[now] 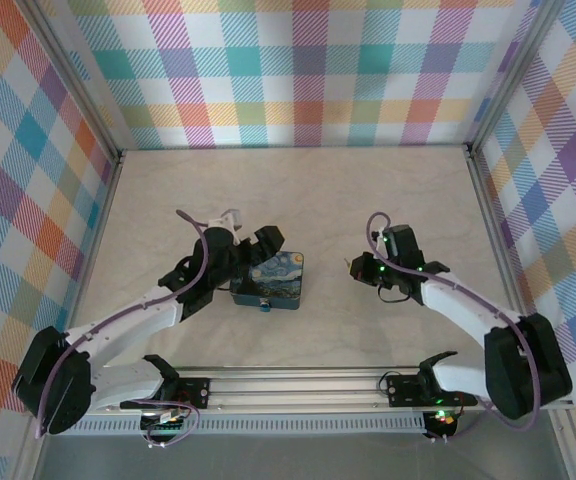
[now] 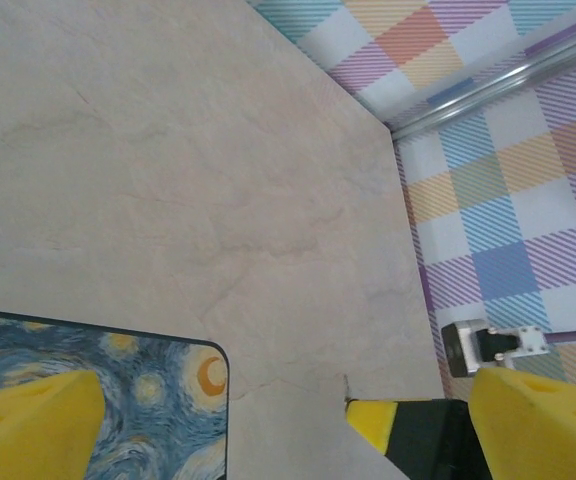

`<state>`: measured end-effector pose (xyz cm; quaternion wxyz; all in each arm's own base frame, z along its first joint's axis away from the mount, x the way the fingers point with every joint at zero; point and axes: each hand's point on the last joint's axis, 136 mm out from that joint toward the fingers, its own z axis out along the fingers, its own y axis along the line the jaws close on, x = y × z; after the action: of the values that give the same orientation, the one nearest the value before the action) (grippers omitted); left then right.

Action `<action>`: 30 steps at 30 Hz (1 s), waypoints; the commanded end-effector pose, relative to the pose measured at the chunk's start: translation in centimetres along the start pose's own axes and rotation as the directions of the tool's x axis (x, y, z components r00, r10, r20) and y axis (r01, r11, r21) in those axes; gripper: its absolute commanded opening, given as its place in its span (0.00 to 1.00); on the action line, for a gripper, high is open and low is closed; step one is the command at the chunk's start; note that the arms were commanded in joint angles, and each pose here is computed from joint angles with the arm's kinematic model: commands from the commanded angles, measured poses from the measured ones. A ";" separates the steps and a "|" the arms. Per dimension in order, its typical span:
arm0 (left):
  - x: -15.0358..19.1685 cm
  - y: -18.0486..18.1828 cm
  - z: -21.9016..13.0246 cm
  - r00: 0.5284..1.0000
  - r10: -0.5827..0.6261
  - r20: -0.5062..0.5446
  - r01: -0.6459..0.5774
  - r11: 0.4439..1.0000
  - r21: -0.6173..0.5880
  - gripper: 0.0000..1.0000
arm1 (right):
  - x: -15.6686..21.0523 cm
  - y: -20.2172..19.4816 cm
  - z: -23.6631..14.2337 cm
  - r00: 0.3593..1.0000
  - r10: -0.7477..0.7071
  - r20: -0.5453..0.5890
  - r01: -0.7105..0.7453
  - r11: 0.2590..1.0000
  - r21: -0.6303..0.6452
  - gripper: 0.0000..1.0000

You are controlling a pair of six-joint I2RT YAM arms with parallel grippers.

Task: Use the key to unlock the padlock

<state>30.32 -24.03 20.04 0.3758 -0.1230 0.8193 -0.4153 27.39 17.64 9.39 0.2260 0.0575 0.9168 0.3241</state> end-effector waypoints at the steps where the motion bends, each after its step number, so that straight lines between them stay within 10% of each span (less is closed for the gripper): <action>1: -0.7 -4.3 0.3 1.000 -0.028 -0.012 0.029 0.989 0.145 0.91 | -1.5 5.0 -1.6 0.994 -0.055 0.089 0.075 0.970 -0.230 0.00; 30: 7.3 -11.8 7.8 0.965 0.152 -0.211 -0.090 0.956 0.278 0.41 | -1.5 10.9 -5.9 0.977 -0.118 0.177 0.184 0.888 -0.421 0.00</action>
<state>29.71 -38.62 20.93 0.3047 0.0140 0.8151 -0.4925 25.80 21.98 18.97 0.3105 -0.0287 0.8194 0.4811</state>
